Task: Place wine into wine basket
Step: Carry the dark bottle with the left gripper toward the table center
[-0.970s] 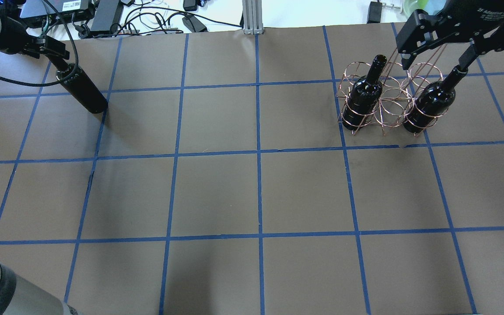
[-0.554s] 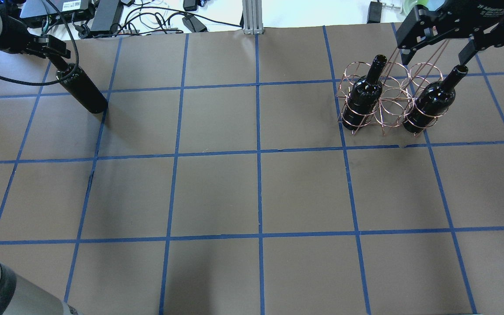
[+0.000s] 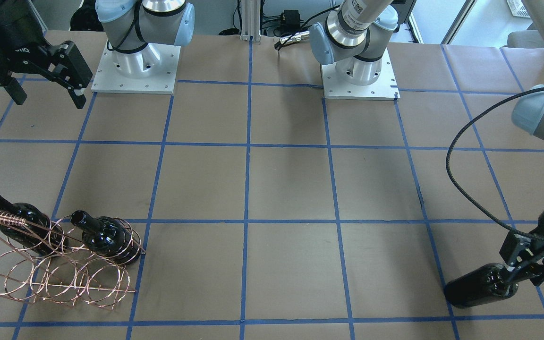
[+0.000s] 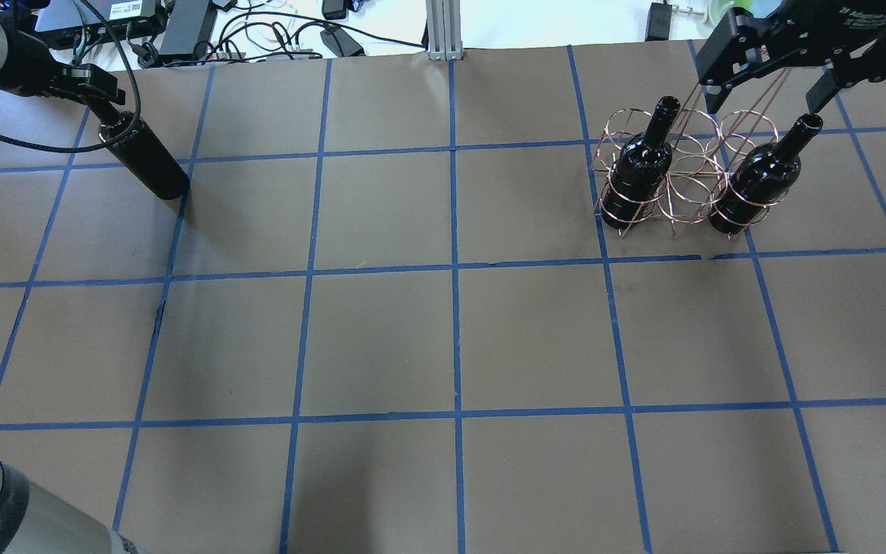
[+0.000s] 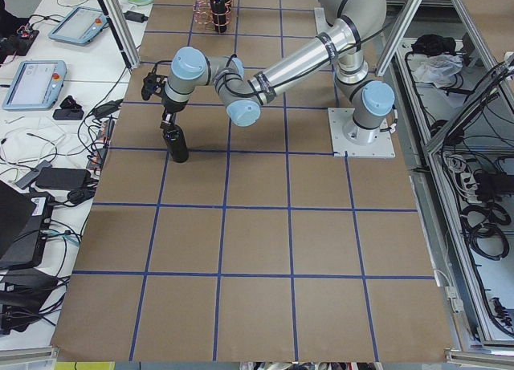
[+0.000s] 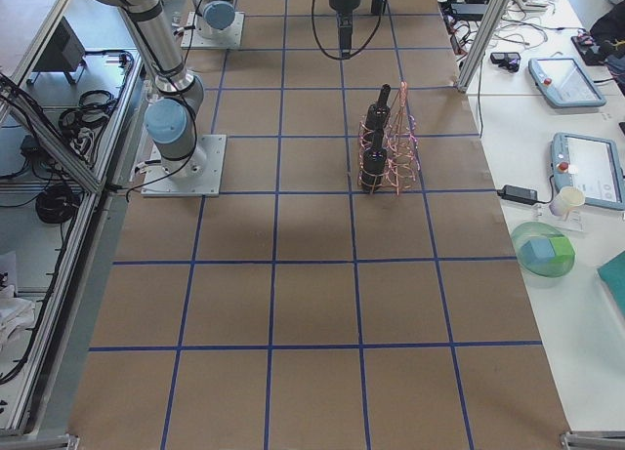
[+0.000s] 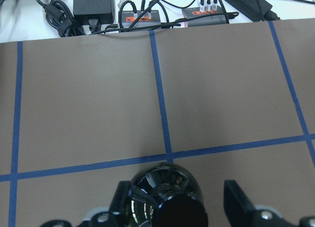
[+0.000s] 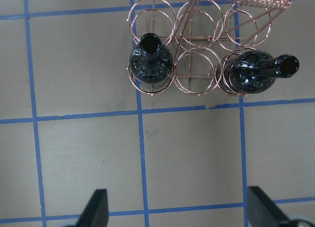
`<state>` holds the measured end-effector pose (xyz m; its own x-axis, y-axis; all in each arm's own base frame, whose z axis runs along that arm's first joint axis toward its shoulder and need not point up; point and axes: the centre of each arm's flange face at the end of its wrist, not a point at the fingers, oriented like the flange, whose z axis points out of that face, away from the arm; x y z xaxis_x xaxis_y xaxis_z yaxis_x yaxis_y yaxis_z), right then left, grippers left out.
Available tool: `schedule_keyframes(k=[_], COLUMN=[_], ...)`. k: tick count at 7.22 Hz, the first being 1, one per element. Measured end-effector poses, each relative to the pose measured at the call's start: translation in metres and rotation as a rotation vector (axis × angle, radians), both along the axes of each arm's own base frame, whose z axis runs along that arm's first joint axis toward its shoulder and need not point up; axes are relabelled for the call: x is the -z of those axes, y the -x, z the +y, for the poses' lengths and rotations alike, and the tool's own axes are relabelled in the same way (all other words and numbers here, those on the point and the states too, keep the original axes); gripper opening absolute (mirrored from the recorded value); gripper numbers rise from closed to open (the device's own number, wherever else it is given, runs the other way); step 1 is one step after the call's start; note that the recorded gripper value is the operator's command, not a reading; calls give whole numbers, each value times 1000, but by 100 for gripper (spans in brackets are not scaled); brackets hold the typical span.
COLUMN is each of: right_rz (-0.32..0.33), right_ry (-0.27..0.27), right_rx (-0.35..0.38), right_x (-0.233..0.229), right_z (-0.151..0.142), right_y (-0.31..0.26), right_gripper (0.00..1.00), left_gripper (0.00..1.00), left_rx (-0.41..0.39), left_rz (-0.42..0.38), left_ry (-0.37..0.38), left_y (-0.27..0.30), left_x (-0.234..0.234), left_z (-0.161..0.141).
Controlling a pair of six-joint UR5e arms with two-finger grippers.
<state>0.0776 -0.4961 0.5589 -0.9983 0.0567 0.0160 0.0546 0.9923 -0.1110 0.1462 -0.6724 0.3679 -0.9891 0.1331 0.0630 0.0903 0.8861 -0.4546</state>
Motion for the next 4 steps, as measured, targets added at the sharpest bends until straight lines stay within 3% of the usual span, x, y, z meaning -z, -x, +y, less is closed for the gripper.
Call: schedule_keyframes(k=[4], right_rz=[11], right_ry=[-6], right_rx=[-1], right_x=[2], right_z=[0], right_y=[1], right_gripper=[100], left_gripper=[23], left_rx=[33], left_rz=[-18], left_ry=[13], left_y=[0], left_x=[2], left_z=[-1])
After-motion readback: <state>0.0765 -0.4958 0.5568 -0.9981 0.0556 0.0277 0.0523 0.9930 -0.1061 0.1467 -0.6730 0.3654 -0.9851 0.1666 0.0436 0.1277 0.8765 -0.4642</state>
